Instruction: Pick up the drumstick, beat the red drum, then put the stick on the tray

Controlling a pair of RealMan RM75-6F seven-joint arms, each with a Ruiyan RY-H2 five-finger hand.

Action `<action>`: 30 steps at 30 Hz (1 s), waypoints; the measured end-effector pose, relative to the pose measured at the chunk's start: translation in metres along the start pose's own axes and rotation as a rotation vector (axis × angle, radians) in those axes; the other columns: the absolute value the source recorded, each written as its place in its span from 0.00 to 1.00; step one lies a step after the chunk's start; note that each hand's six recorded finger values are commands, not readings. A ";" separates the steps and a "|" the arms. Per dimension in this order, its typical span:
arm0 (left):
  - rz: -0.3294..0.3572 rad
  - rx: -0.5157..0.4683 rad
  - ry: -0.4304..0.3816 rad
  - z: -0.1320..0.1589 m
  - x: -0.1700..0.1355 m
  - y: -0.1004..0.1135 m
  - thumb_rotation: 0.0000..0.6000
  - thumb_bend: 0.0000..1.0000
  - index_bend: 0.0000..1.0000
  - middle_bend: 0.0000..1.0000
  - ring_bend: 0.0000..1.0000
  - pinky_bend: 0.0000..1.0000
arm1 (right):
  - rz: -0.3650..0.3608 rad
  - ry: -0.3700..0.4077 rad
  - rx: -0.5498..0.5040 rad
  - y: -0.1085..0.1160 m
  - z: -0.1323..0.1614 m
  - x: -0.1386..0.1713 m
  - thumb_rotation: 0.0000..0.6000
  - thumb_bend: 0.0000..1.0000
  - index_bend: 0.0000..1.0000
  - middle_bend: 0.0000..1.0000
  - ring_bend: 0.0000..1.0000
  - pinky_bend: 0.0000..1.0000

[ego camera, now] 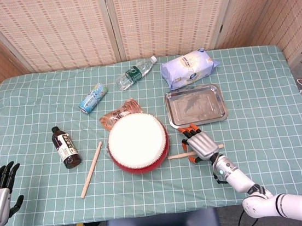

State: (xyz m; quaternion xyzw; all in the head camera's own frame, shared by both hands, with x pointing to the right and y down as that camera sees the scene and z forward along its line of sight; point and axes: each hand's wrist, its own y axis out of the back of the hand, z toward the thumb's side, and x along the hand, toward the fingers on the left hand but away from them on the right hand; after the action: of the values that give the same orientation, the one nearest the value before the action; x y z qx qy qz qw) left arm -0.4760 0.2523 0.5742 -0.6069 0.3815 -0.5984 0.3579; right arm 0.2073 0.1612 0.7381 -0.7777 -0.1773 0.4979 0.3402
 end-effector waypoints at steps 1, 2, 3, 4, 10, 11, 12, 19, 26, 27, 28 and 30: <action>0.000 0.000 0.000 0.000 0.000 0.000 1.00 0.28 0.03 0.00 0.00 0.05 | 0.004 -0.001 0.002 0.000 0.000 0.000 1.00 0.30 0.48 0.06 0.00 0.00; -0.001 0.000 -0.001 0.000 0.000 0.000 1.00 0.28 0.03 0.00 0.00 0.05 | 0.008 -0.001 0.005 -0.001 0.000 0.000 1.00 0.30 0.48 0.06 0.00 0.00; -0.001 -0.001 -0.002 0.000 0.000 0.000 1.00 0.28 0.03 0.00 0.00 0.05 | 0.012 -0.002 0.007 -0.002 0.000 -0.001 1.00 0.30 0.47 0.06 0.00 0.00; -0.003 -0.002 -0.003 0.000 0.000 -0.001 1.00 0.28 0.03 0.00 0.00 0.05 | 0.014 -0.003 0.007 -0.002 0.000 -0.001 1.00 0.30 0.47 0.06 0.00 0.00; -0.007 -0.006 -0.006 0.000 0.000 -0.002 1.00 0.28 0.03 0.00 0.00 0.05 | 0.033 -0.012 0.010 -0.005 -0.001 -0.002 1.00 0.31 0.47 0.06 0.00 0.00; -0.009 -0.006 -0.005 -0.001 0.001 -0.002 1.00 0.28 0.03 0.00 0.00 0.05 | 0.037 -0.012 0.011 -0.006 -0.002 -0.002 1.00 0.31 0.47 0.06 0.00 0.00; -0.009 -0.007 -0.005 -0.001 0.001 -0.003 1.00 0.28 0.03 0.00 0.00 0.05 | 0.041 -0.012 0.013 -0.007 -0.001 -0.002 1.00 0.32 0.47 0.06 0.00 0.00; -0.012 -0.011 -0.003 -0.002 0.000 -0.005 1.00 0.28 0.03 0.00 0.00 0.05 | 0.051 -0.011 0.018 -0.009 0.000 -0.003 1.00 0.38 0.51 0.06 0.00 0.00; -0.013 -0.012 0.000 -0.004 0.000 -0.005 1.00 0.28 0.03 0.00 0.00 0.05 | 0.052 -0.014 0.016 -0.011 0.000 -0.004 1.00 0.42 0.57 0.08 0.00 0.00; -0.014 -0.012 0.000 -0.004 0.000 -0.005 1.00 0.28 0.03 0.00 0.00 0.05 | 0.055 -0.016 0.016 -0.011 -0.001 -0.004 1.00 0.42 0.57 0.08 0.00 0.00; -0.015 -0.013 0.001 -0.005 -0.001 -0.006 1.00 0.28 0.03 0.00 0.00 0.05 | 0.057 -0.017 0.016 -0.012 -0.001 -0.004 1.00 0.43 0.57 0.08 0.00 0.00; -0.014 -0.014 0.002 -0.006 -0.001 -0.006 1.00 0.28 0.03 0.00 0.00 0.05 | 0.053 -0.017 0.008 -0.010 -0.001 -0.003 1.00 0.43 0.58 0.09 0.00 0.00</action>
State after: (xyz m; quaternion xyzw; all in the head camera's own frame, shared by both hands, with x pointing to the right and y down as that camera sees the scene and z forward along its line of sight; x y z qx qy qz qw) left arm -0.4814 0.2560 0.5791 -0.6114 0.3816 -0.5990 0.3490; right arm 0.2077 0.1664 0.7474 -0.7765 -0.1577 0.5140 0.3287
